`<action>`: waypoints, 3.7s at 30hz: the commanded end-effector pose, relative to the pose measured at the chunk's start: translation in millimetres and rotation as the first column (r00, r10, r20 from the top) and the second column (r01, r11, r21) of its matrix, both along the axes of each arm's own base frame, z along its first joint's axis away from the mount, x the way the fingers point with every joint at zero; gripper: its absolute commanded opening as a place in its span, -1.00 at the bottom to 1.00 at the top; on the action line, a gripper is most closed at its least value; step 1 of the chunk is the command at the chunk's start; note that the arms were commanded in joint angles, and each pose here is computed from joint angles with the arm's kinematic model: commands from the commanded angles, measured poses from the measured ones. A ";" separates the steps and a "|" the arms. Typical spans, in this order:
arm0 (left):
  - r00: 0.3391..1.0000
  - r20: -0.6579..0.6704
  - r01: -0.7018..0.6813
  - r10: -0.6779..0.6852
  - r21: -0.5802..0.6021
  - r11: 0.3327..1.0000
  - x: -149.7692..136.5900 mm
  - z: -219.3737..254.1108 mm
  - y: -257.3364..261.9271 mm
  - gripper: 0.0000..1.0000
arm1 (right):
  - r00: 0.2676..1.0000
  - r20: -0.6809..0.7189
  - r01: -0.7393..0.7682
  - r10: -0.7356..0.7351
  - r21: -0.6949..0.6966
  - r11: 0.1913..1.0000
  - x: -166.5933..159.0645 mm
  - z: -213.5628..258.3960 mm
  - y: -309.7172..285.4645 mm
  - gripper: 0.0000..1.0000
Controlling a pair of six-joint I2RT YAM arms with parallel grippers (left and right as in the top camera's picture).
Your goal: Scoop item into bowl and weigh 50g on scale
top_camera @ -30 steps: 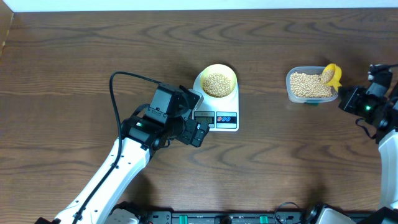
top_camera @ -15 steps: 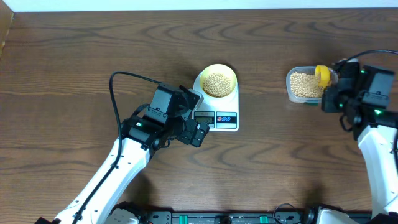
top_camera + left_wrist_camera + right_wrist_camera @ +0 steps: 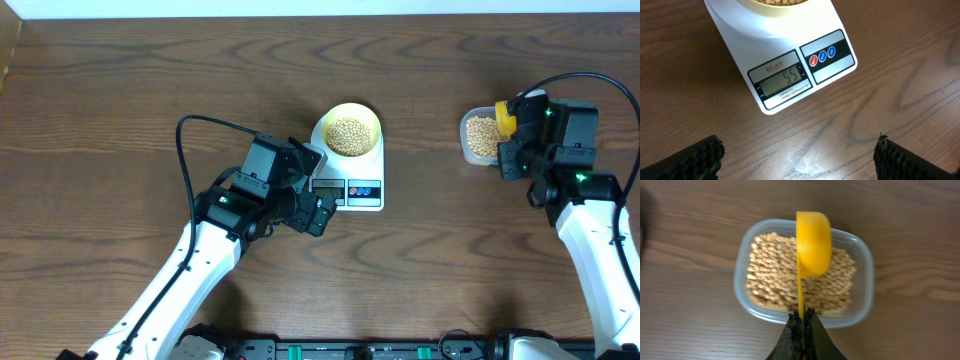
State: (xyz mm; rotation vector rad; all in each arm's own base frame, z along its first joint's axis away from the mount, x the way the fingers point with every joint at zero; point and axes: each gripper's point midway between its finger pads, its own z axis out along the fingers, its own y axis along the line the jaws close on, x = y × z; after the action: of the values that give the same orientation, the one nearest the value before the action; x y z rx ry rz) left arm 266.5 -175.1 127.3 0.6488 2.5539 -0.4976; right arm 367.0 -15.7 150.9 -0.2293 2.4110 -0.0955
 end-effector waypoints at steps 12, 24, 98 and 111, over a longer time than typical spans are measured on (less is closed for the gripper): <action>1.000 0.006 0.013 -0.013 -0.006 1.000 1.8 3.6 -2.8 0.96 | 0.996 0.091 -0.054 0.024 0.347 0.936 -14.5 41.5 23.6 -0.98; 1.000 0.006 0.013 -0.013 -0.006 1.000 1.8 3.6 -2.8 0.96 | 0.961 0.220 0.027 -0.168 0.528 0.849 -36.2 100.4 -20.3 -0.98; 1.000 0.006 0.013 -0.013 -0.006 1.000 1.8 3.6 -2.8 0.96 | 0.781 0.558 -0.542 0.282 0.380 0.750 32.9 140.3 145.7 -0.98; 1.000 0.003 0.013 -0.013 -0.005 1.000 1.1 3.2 -2.5 0.96 | 0.822 0.334 -0.543 0.462 0.213 0.812 1.0 69.8 200.1 -0.98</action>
State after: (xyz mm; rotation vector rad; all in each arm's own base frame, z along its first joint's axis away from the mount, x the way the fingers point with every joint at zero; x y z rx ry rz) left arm 265.9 -174.8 126.9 0.6491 2.5574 -0.4976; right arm 363.8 186.0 225.5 -0.6235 1.9901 0.5716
